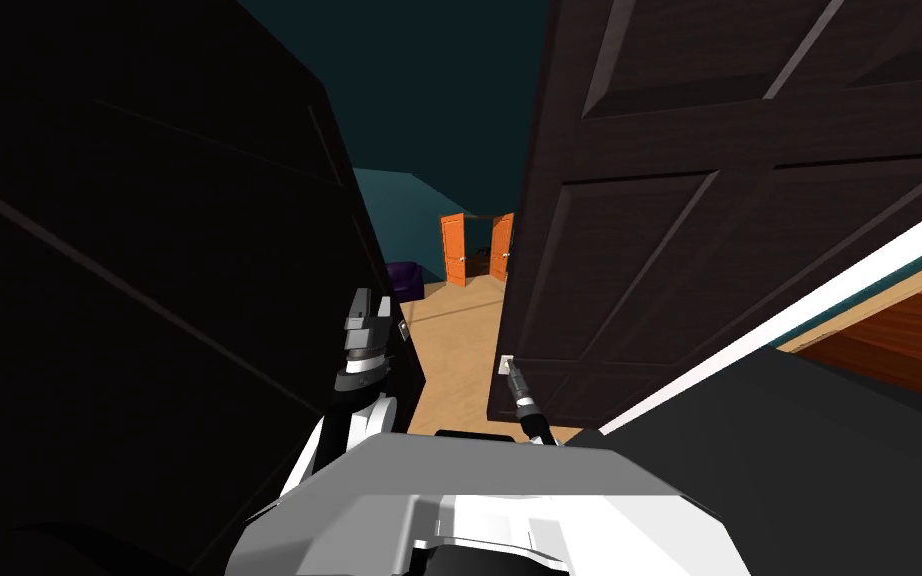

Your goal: Push the door open

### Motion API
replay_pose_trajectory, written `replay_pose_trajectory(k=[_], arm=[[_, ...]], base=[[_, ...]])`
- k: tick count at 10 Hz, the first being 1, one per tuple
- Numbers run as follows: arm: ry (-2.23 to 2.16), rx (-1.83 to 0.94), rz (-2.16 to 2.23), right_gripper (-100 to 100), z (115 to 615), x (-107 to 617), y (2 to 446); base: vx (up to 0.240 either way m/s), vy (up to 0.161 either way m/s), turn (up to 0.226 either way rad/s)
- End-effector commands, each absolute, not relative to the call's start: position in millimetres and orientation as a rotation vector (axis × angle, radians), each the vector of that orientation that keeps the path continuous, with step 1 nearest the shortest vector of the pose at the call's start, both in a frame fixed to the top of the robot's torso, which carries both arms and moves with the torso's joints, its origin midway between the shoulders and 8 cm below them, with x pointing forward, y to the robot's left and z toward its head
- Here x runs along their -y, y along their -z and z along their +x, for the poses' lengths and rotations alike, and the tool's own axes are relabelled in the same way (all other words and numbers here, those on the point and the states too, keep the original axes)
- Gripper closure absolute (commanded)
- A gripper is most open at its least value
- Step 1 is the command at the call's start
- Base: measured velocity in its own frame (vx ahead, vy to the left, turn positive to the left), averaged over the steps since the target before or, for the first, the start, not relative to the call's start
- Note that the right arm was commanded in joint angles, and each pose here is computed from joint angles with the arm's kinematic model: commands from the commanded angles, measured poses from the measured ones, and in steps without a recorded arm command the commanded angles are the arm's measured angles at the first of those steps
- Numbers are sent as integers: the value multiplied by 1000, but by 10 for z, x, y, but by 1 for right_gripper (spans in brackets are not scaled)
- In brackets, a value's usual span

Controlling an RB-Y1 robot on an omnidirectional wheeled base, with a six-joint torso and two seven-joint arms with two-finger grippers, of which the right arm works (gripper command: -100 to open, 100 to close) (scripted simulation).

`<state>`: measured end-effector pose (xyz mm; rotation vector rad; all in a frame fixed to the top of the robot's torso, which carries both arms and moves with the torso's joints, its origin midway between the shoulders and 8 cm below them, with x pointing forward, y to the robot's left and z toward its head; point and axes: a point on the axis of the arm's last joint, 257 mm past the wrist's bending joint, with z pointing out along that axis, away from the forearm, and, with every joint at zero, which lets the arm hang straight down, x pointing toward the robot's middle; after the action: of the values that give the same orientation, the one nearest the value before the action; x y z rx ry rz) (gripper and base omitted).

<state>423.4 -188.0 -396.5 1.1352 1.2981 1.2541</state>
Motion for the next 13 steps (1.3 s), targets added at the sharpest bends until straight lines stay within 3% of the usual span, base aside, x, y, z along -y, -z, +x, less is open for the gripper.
replay_pose_trajectory(k=[1, 4, 5, 11, 13], arm=[[-1229, -1280, 1129, 100, 4257, 2011, 3933], [-1201, -1263, 1133, 100, 4281, 2087, 3927], [-1211, -1269, 1141, -100, 4259, 2066, 3937], [-1223, -1251, 1170, -100, 4254, 2000, 3924], [-1215, -1250, 1165, -100, 4256, 2051, 3929]], base=[[200, 25, -121], [211, 40, -204], [-53, 94, -125], [-211, 63, -40], [124, 13, 22]])
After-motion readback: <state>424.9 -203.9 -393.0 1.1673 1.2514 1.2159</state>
